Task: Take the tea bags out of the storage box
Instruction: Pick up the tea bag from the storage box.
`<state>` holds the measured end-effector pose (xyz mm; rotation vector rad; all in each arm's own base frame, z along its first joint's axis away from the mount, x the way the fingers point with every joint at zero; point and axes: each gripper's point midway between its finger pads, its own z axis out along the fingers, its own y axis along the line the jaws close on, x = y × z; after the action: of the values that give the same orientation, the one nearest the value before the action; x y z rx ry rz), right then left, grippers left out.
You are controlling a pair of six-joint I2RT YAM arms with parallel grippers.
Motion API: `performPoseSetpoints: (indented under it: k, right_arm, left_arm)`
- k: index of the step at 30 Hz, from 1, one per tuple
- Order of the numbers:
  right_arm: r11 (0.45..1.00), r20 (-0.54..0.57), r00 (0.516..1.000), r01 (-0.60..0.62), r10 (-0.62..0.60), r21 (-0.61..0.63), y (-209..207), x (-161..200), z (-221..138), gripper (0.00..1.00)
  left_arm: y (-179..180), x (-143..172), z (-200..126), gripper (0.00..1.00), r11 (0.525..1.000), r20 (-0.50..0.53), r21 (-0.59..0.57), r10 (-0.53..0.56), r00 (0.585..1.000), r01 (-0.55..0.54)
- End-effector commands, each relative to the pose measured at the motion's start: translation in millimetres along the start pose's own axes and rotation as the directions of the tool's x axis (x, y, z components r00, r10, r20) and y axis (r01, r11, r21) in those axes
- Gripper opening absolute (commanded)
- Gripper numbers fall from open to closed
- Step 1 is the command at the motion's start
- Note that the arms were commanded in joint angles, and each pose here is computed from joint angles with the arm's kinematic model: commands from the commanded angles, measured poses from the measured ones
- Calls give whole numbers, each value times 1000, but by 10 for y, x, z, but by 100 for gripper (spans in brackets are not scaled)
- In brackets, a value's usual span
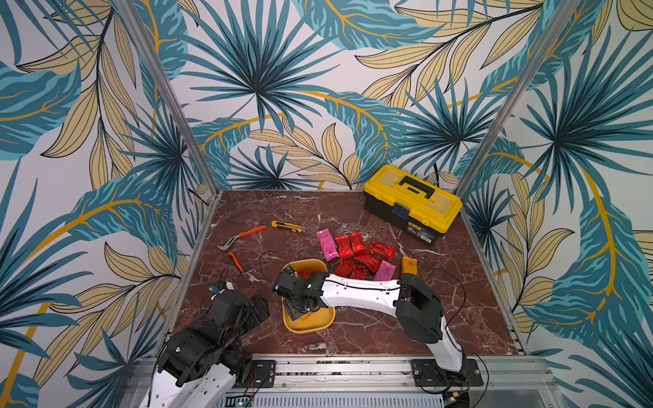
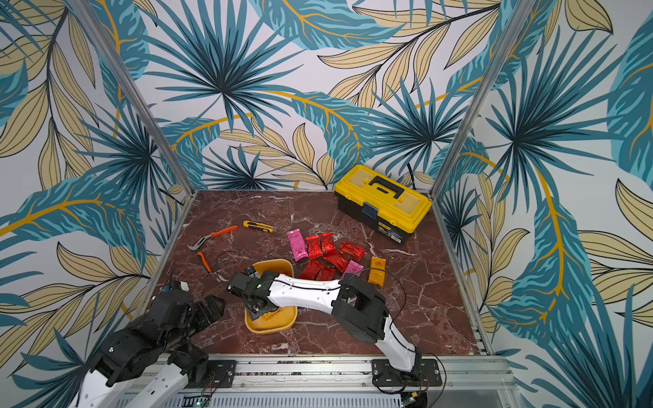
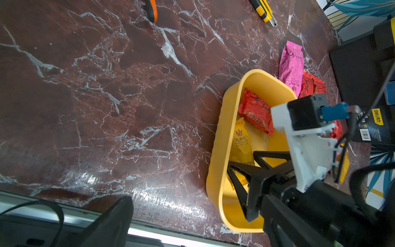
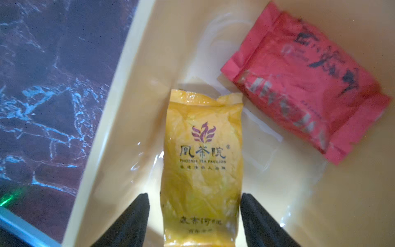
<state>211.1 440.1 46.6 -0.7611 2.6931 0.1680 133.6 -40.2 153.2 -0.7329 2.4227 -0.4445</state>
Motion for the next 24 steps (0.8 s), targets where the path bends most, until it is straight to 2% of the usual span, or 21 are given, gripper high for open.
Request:
performPoseSetpoints:
  k: [1, 9, 19, 24]
  right_arm:
    - [1000, -40, 999, 14, -14, 21, -21, 96, 101, 73]
    - [998, -39, 999, 11, -9, 59, -58, 80, 171, 73]
    - [998, -44, 999, 8, -4, 70, -86, 98, 208, 61]
    - [998, -13, 1000, 5, -4, 68, -98, 31, 86, 59]
  left_arm:
    - [30, -1, 14, 100, 1000, 9, -3, -11, 1000, 11]
    - [19, 11, 29, 100, 1000, 3, 2, -15, 1000, 15]
    - [12, 14, 22, 100, 1000, 1, 6, -14, 1000, 14]
    - [-31, -17, 4, 100, 1000, 11, 21, -16, 1000, 16]
